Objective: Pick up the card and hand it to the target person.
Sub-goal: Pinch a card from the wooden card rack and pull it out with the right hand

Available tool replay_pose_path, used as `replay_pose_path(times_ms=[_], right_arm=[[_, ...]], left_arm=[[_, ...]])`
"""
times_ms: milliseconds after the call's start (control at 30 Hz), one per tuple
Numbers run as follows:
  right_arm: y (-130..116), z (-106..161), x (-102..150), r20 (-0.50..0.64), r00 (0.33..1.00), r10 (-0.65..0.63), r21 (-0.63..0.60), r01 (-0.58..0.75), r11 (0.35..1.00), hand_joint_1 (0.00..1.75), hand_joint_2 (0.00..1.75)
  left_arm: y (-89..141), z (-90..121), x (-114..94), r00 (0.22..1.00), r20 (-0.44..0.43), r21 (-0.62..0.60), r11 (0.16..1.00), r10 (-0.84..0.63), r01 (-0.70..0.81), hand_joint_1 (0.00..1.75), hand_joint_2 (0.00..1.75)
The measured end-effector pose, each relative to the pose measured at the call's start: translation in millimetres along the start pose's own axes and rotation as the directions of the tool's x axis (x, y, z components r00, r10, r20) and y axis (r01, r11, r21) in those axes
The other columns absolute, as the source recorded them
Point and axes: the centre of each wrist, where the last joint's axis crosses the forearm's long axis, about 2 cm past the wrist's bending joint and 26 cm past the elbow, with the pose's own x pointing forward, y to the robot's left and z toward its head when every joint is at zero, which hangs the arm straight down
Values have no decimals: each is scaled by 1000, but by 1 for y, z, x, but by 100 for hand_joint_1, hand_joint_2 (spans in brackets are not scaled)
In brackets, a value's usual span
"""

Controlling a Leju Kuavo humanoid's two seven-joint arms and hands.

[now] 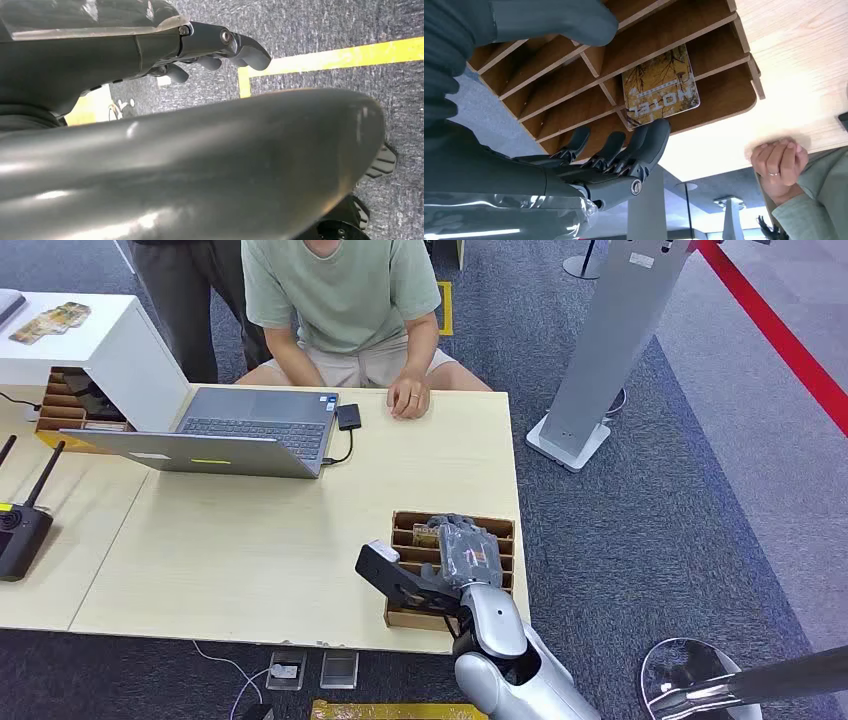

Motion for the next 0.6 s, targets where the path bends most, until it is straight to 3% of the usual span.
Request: replay_pose_path(times_ms=[200, 600], right_arm=[[0, -1, 0, -3, 1000, -3, 6, 3, 1000, 67, 175], [0, -1, 1, -3, 1000, -17, 18, 17, 1000, 58, 175]], left_arm=[[0, 0, 0, 1000, 0, -1, 1000, 0, 0, 0, 0], [0, 0, 0, 1000, 0, -2, 1000, 0, 0, 0, 0]])
